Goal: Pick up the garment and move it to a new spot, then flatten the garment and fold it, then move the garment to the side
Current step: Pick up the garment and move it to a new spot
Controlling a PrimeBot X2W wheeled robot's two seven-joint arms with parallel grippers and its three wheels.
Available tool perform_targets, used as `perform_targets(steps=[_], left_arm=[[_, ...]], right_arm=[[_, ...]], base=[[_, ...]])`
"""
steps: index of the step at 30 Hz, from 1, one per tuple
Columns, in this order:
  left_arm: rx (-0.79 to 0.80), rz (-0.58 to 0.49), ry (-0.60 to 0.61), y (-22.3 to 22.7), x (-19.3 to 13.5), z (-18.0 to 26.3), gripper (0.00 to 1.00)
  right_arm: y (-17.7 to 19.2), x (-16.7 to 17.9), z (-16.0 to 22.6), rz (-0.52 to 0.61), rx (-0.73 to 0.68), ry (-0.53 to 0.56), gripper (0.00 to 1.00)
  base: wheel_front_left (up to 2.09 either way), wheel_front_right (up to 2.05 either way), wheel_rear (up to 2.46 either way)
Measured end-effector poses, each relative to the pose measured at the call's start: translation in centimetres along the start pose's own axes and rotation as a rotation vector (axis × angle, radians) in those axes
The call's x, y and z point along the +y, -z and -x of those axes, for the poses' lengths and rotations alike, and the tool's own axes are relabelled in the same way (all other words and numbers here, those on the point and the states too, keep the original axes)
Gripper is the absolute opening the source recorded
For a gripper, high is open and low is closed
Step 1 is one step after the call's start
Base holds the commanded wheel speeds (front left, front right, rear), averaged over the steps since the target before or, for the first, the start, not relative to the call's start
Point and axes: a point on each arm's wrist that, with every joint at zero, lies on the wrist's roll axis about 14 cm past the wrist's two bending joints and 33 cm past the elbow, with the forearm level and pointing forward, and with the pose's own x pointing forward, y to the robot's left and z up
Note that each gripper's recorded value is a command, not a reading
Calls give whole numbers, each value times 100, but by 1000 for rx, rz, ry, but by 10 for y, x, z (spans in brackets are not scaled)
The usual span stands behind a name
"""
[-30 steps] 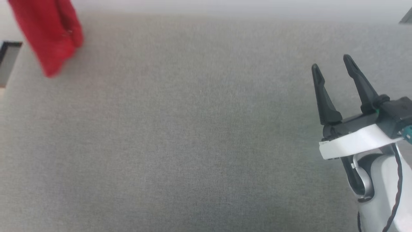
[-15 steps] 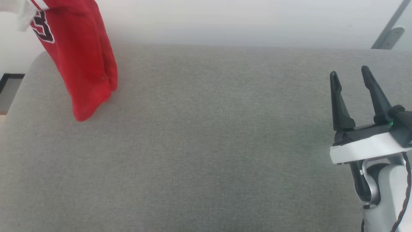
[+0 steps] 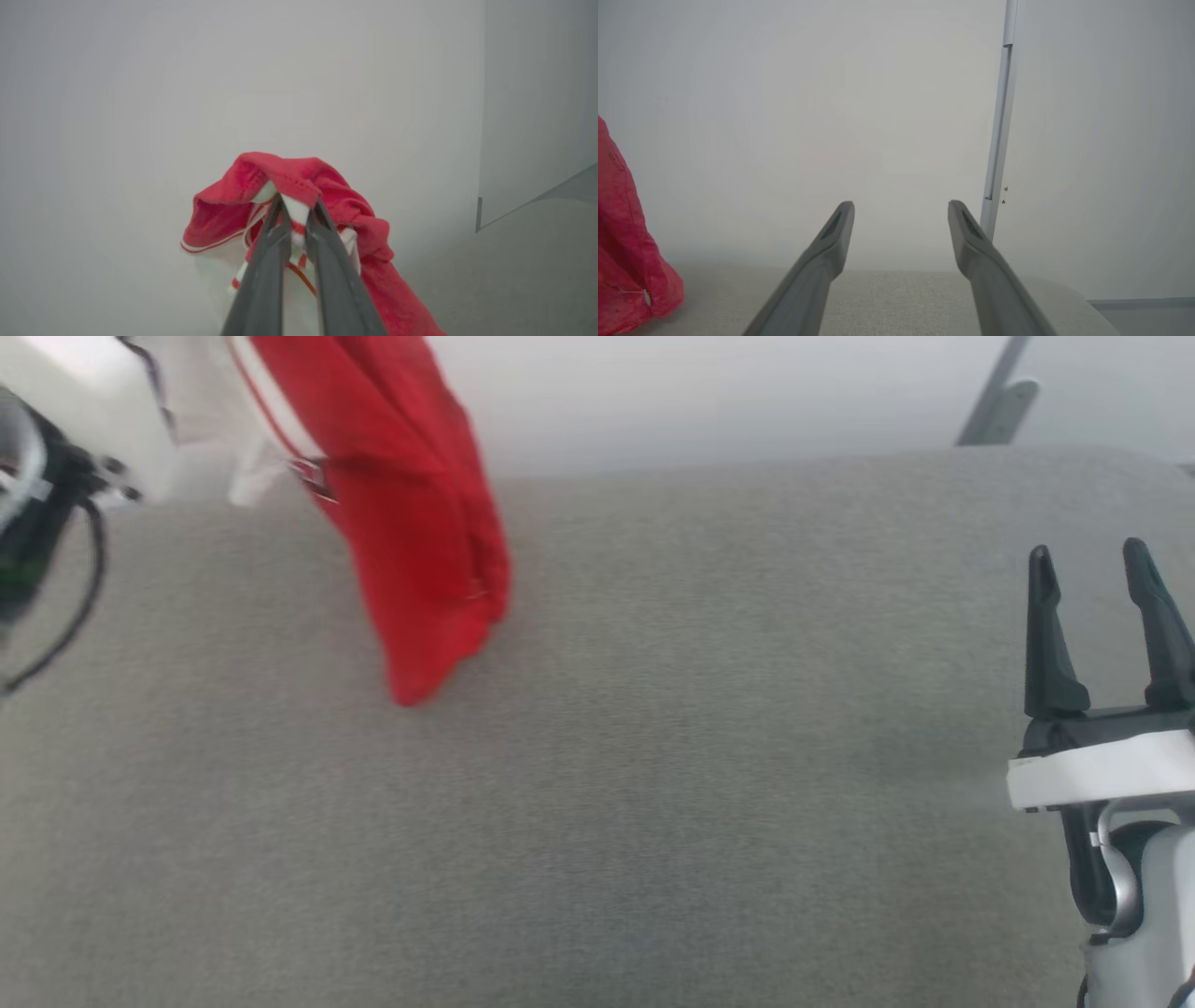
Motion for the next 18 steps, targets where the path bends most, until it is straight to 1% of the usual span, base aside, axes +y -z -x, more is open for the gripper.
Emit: perform_targets(steps=[2, 3, 8, 12, 18], left_arm=[[9, 20, 43, 3, -19, -3, 0], [9, 20, 43, 3, -19, -3, 0], [60, 72, 143, 20, -66, -7, 0], [176, 110, 221, 56, -102, -4, 0], [405, 191, 292, 122, -142, 16, 0]], right_arm=[[0, -13, 6, 15, 5, 36, 100], [0, -13, 6, 15, 5, 36, 100], [2, -39, 20, 42, 21, 113, 100], [10, -51, 32, 47, 47, 156, 100], [25, -59, 46, 27, 90, 197, 100]], base=[[0, 0, 0], [0, 0, 0], [0, 0, 0], [0, 0, 0], [0, 0, 0]])
